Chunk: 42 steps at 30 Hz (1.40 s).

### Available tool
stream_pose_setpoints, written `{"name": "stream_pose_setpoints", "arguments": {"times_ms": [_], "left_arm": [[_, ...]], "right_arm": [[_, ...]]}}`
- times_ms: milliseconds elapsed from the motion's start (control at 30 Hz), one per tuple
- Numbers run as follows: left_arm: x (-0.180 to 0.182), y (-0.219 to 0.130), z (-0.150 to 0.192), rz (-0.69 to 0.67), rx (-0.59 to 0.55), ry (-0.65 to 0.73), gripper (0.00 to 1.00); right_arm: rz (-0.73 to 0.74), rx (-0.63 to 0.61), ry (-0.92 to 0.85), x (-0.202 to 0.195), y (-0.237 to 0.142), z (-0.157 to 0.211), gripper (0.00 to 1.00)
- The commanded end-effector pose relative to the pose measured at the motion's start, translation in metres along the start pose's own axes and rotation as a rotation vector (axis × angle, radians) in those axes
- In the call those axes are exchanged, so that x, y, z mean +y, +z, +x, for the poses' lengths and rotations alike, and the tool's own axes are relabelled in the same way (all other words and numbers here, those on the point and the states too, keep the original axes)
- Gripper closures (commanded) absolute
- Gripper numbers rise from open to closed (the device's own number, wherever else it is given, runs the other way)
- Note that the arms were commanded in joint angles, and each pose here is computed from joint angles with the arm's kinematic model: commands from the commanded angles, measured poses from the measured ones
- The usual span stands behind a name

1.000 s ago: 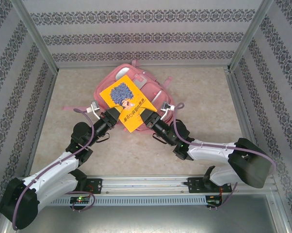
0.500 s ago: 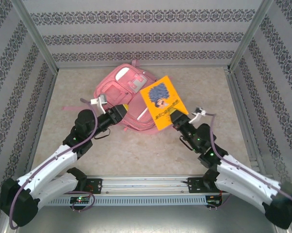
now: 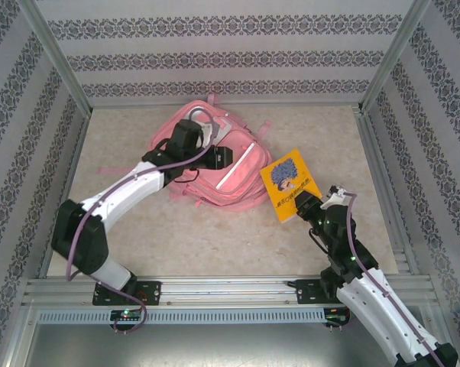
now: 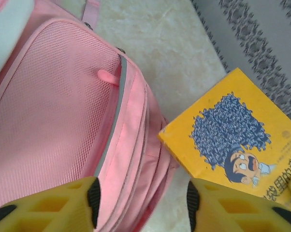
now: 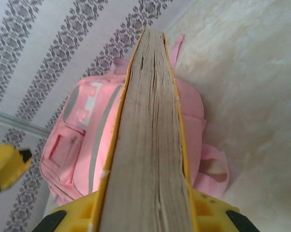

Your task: Pack the student bag

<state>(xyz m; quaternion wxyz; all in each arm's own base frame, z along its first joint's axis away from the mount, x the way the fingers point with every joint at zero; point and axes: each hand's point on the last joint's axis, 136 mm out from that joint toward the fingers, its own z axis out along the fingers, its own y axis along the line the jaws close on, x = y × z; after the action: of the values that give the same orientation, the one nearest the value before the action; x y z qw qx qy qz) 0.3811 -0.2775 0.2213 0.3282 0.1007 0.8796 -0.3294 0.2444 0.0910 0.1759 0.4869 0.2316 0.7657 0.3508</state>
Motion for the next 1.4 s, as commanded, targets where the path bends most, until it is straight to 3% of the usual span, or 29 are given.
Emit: {"name": "stream_pose_setpoints", "arguments": {"times_ms": [0, 200, 500, 567, 633, 733, 800, 1067, 1367], "left_arm": [[0.011, 0.018, 0.011, -0.063, 0.124, 0.120, 0.47], [0.019, 0.062, 0.014, -0.040, 0.203, 0.130, 0.46], [0.011, 0.107, 0.041, 0.122, 0.271, 0.039, 0.50], [0.014, 0.110, 0.045, 0.119, 0.272, 0.022, 0.58], [0.016, 0.110, 0.048, 0.116, 0.275, 0.011, 0.73], [0.013, 0.102, 0.043, 0.109, 0.259, 0.016, 0.94], [0.005, 0.092, 0.035, 0.117, 0.233, 0.021, 1.00], [-0.030, 0.021, -0.006, 0.150, 0.084, 0.040, 1.00], [-0.065, -0.029, -0.008, 0.257, 0.083, 0.041, 1.00]], "right_arm": [[-0.068, 0.016, -0.047, 0.013, -0.006, 0.000, 1.00], [-0.025, 0.020, -0.069, 0.001, -0.013, 0.000, 1.00], [-0.004, 0.003, -0.043, -0.008, -0.016, -0.008, 1.00], [-0.007, 0.011, -0.029, -0.009, -0.015, -0.008, 1.00], [-0.005, 0.013, -0.022, -0.010, -0.015, -0.008, 1.00], [0.002, 0.008, -0.018, -0.012, -0.017, -0.009, 1.00], [0.006, -0.002, -0.017, -0.012, -0.020, -0.013, 1.00], [-0.005, -0.035, -0.041, -0.004, -0.032, -0.022, 1.00], [-0.088, 0.021, 0.002, 0.011, -0.028, -0.014, 1.00]]}}
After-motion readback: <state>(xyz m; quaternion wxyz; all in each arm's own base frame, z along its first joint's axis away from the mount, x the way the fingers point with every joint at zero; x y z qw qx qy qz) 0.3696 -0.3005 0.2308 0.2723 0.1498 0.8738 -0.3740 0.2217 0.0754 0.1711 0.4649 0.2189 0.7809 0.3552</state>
